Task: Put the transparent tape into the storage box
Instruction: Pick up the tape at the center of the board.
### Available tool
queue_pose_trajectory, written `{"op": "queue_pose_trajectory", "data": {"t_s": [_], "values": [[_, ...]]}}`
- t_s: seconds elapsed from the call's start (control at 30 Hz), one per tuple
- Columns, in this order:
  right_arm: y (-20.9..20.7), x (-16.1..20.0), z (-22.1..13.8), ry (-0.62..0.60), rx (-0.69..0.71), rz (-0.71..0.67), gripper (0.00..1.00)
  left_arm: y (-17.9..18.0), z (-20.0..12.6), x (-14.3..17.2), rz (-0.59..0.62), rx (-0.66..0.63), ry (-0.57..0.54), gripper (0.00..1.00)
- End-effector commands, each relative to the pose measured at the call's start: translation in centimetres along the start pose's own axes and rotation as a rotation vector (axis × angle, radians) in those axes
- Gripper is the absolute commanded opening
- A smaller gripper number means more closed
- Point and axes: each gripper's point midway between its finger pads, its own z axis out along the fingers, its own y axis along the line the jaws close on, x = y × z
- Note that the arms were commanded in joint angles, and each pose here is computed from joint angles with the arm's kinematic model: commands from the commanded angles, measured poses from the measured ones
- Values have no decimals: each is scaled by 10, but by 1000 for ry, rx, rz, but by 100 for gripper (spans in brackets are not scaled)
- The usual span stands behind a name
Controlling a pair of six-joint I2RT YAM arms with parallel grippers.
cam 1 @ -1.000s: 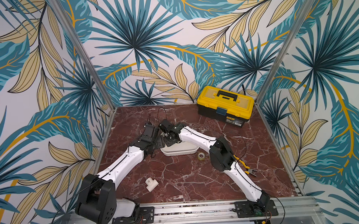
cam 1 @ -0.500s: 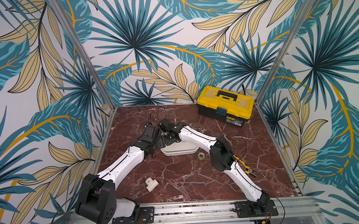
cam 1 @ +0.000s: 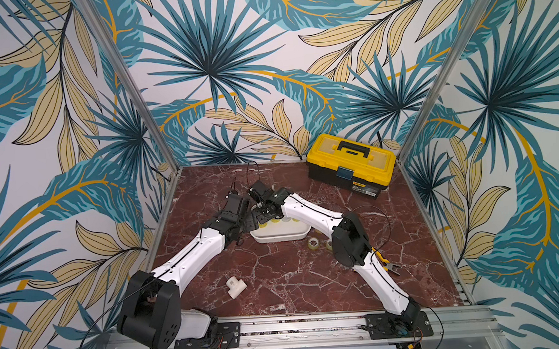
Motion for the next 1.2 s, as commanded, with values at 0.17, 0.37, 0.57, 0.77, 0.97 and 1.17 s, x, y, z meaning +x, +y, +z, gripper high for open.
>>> {"op": "queue_pose_trajectory", "data": {"t_s": [0.17, 0.37, 0.57, 0.77, 0.97, 1.17], "values": [[-60, 0, -69, -22, 19, 150, 51, -15, -11, -11, 31, 59, -59, 75], [-123, 55, -107, 75, 96, 297, 64, -27, -10, -10, 67, 104, -66, 75], [-167, 134, -113, 240, 157, 431, 58, -41, -1, -3, 65, 151, -37, 76], [-188, 195, -97, 377, 190, 589, 50, -49, 9, 2, 61, 163, -7, 76], [-186, 213, -90, 405, 177, 636, 49, -52, 14, 6, 62, 168, 10, 76], [-177, 234, -83, 452, 151, 673, 49, -51, 16, 10, 62, 164, 22, 76]]}}
